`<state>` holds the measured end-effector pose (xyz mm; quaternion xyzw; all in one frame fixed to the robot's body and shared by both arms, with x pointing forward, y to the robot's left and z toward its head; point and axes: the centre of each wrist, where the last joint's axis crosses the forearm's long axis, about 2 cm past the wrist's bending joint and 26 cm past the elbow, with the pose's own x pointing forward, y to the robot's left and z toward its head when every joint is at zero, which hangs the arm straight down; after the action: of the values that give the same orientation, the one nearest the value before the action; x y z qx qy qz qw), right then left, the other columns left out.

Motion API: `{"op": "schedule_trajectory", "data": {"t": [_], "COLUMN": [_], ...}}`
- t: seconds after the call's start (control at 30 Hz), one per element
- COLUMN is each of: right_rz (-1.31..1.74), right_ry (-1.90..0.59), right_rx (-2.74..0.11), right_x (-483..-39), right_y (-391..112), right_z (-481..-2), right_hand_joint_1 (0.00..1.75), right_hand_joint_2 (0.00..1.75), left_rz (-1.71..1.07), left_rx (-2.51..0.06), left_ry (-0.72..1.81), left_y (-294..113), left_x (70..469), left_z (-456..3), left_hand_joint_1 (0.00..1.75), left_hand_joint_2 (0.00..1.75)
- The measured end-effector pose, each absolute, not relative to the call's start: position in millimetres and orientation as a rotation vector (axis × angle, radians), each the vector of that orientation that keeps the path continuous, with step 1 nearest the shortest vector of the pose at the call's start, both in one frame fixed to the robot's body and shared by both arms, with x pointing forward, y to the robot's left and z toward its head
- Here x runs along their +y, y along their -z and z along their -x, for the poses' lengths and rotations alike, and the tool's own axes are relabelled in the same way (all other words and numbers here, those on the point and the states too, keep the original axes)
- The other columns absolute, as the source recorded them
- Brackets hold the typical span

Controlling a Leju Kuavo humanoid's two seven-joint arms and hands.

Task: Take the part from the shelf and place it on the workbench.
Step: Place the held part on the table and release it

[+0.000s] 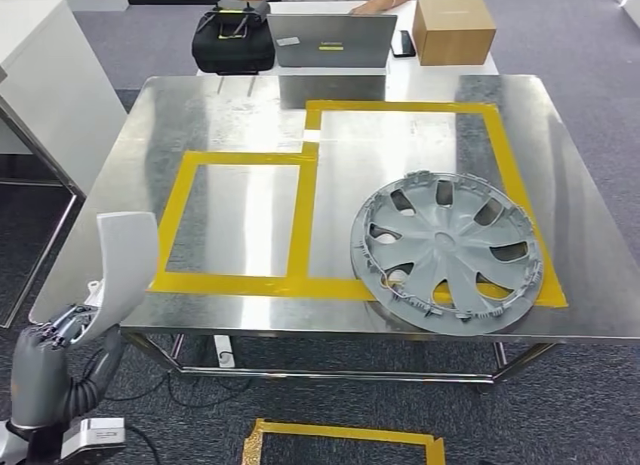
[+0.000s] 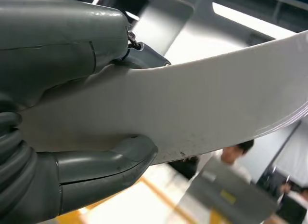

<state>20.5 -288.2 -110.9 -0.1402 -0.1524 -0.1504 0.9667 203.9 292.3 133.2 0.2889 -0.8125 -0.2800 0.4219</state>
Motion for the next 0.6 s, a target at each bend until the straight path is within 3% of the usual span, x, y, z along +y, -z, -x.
{"op": "schedule_trajectory", "data": {"t": [0.23,0.6], "right_rz": [0.288,0.303], "right_ry": [0.282,0.173], "right_rx": [-0.319,-0.348], "right_x": [-296,-324], "right_y": [111,110], "right_z": [-23,-33], "right_hand_joint_1": [0.0,0.0], "right_hand_joint_2": [0.0,0.0], "left_rz": [-0.773,-0.74], "left_rx": [-1.896,-1.649], "left_ry": [0.945,1.38], "left_y": [-123,-111], "left_x": [319,322], "left_z": [-220,-322], "left_hand_joint_1": [1.75,1.75], "left_hand_joint_2": [1.75,1.75]}}
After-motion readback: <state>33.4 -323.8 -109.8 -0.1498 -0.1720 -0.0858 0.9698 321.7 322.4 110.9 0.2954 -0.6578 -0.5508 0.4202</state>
